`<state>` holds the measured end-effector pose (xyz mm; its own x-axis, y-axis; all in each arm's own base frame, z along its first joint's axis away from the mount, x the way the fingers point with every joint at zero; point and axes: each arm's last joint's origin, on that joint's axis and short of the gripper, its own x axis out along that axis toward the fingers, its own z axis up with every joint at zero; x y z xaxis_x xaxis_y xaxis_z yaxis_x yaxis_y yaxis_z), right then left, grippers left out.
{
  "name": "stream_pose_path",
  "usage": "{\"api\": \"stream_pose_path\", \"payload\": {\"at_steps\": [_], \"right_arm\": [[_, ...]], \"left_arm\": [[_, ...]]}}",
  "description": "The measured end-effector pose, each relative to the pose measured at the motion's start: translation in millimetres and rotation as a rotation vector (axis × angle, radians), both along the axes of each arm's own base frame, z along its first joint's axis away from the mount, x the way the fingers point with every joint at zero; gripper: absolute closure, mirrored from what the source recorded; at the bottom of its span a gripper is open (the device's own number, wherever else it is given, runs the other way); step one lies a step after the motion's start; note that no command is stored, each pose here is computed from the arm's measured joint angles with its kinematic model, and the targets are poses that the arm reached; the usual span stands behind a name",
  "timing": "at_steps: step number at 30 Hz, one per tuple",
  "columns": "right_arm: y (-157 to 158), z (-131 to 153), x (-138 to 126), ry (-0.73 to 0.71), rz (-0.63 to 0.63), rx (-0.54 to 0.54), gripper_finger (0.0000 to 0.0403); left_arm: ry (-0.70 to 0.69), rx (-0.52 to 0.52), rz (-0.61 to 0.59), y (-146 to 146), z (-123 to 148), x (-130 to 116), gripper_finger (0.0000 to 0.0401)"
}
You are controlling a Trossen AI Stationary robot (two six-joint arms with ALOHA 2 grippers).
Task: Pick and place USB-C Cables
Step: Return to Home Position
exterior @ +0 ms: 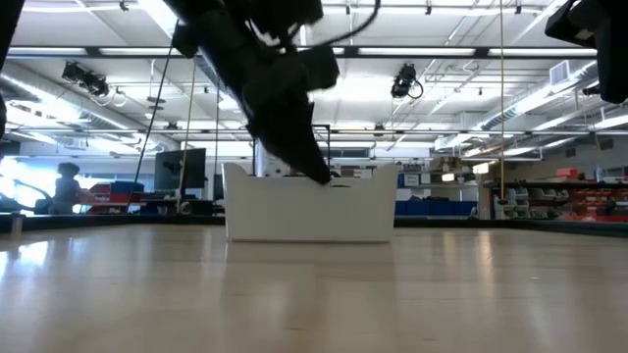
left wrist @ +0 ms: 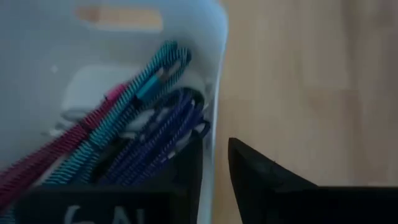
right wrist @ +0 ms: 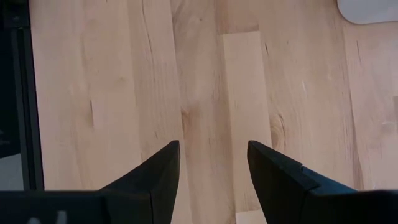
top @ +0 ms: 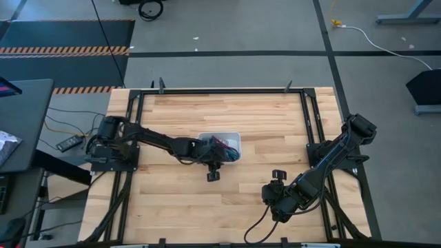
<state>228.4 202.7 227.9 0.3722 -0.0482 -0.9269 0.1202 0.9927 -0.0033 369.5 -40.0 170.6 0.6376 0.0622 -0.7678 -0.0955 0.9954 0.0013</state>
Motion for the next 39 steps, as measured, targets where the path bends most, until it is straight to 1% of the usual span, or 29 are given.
{"api": "stream_pose_path", "payload": {"at_steps": [6, 10, 12, 16, 19, 21, 24, 26, 28, 31, 32, 36, 39], "right_arm": [[0.2, 0.2, 0.2, -0.003, 0.0, 0.002, 0.0209], [0.1, 0.7, 1.0, -0.023, -0.004, -0.009, 0.0209], [-0.9, 1.1, 1.9, -0.055, -0.013, -0.044, 0.0209], [-5.2, 2.8, 5.2, -0.146, -0.043, -0.15, 0.0209], [-12.2, 4.1, 10.8, -0.19, -0.044, -0.231, 0.0211], [-20.2, 6.5, 16.4, -0.215, -0.055, -0.275, 0.0217], [-35.0, 13.5, 26.4, -0.238, -0.059, -0.295, 0.0238], [-46.8, 19.9, 32.9, -0.25, -0.055, -0.296, 0.0266], [-60.7, 25.7, 39.7, -0.249, -0.047, -0.29, 0.0306], [-84.8, 34.4, 48.2, -0.238, -0.031, -0.266, 0.038], [-92.4, 37.2, 51.0, -0.238, -0.021, -0.251, 0.0391], [-122.1, 48.0, 61.7, -0.265, 0.014, -0.178, 0.0395], [-142.1, 57.4, 65.2, -0.306, 0.03, -0.154, 0.0398]], "left_arm": [[-0.101, -0.01, -0.003, 1.3, 41.4, -12.4, 0.0316], [-0.171, -0.005, -0.029, -0.9, 73.0, -27.3, 0.0314], [-0.199, 0.005, -0.05, -2.4, 88.2, -36.8, 0.0317], [-0.28, 0.03, -0.075, -6.2, 118.1, -56.3, 0.0327], [-0.358, 0.072, -0.078, -10.6, 139.4, -72.4, 0.0338], [-0.391, 0.101, -0.061, -12.8, 146.8, -84.9, 0.0347], [-0.403, 0.129, -0.033, -13.1, 145.5, -105.5, 0.0364], [-0.417, 0.126, -0.012, -11.6, 141.8, -118.4, 0.0381], [-0.439, 0.112, 0.005, -9.5, 134.9, -131.1, 0.0394], [-0.479, 0.086, 0.022, -5.5, 122.9, -147.3, 0.0395], [-0.488, 0.082, 0.024, -4.3, 118.8, -152.2, 0.0395], [-0.502, 0.084, 0.038, 2.0, 103.4, -169.3, 0.0398], [-0.512, 0.089, 0.038, 4.6, 97.6, -179.4, 0.0398]]}}
